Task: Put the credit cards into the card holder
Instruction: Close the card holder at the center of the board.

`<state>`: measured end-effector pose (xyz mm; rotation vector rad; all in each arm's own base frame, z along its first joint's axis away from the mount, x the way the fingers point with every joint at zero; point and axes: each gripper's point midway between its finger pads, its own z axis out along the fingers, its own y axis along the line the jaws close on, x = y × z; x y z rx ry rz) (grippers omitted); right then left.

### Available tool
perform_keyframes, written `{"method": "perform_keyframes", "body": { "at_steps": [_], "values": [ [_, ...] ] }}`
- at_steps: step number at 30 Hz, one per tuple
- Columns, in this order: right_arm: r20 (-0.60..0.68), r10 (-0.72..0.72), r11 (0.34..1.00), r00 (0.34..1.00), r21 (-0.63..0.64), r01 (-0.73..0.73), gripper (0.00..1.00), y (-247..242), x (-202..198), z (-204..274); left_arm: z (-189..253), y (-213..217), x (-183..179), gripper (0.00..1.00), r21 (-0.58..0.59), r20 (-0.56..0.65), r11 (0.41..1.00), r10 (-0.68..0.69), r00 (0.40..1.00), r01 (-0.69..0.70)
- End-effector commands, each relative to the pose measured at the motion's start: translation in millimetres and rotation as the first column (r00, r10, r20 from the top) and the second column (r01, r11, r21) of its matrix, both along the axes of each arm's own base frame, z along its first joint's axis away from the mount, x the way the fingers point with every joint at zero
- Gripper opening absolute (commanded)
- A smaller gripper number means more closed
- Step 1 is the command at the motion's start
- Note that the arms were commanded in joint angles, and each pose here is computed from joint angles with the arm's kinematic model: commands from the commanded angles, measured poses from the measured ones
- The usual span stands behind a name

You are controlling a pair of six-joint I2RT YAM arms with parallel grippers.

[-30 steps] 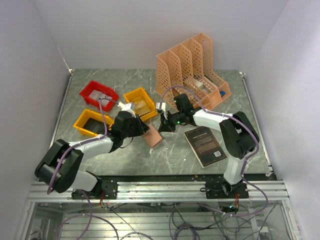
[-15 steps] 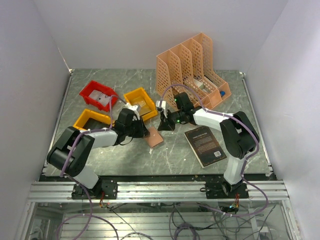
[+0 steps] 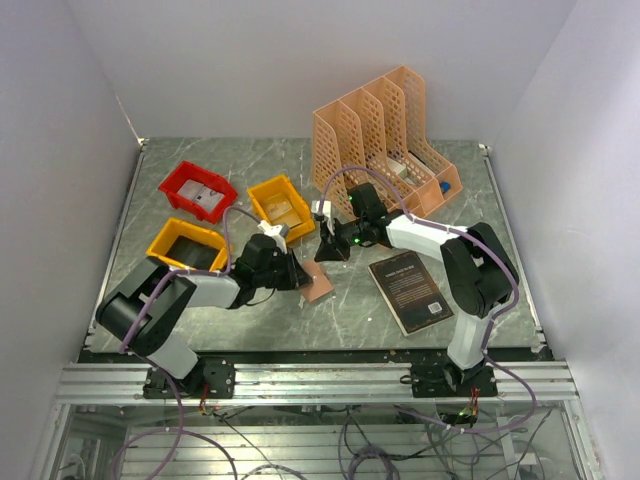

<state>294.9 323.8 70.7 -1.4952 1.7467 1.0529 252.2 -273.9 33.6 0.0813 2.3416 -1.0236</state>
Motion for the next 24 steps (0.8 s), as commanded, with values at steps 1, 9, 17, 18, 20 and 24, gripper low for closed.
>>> {"method": "perform_keyframes", "body": {
  "at_steps": [1,9,17,18,20,24],
  "values": [
    [0.009,0.012,1.000,1.000,0.009,-0.013,0.00,1,4,6,1,4,-5,0.24,0.009,0.001,0.999,0.031,1.000,-0.031],
    [0.197,0.009,0.998,0.980,0.060,-0.022,0.00,-8,6,53,43,35,10,0.42,0.111,0.137,0.984,0.127,0.982,-0.143],
    [0.045,0.157,0.983,0.987,0.088,-0.161,0.49,-7,-29,46,39,60,33,0.59,0.219,0.187,0.969,0.073,0.980,-0.114],
    [0.068,0.177,0.980,0.982,0.084,-0.183,0.49,-7,-29,44,36,60,35,0.59,0.225,0.186,0.970,0.054,0.981,-0.096],
    [0.148,0.152,0.982,0.977,0.093,-0.167,0.51,-9,-28,49,33,56,40,0.60,0.215,0.184,0.975,0.006,0.983,-0.046],
    [0.164,0.136,0.986,0.977,0.075,-0.149,0.53,-14,-27,47,32,38,40,0.59,0.161,0.182,0.986,-0.080,0.980,0.051]
  ]
}}
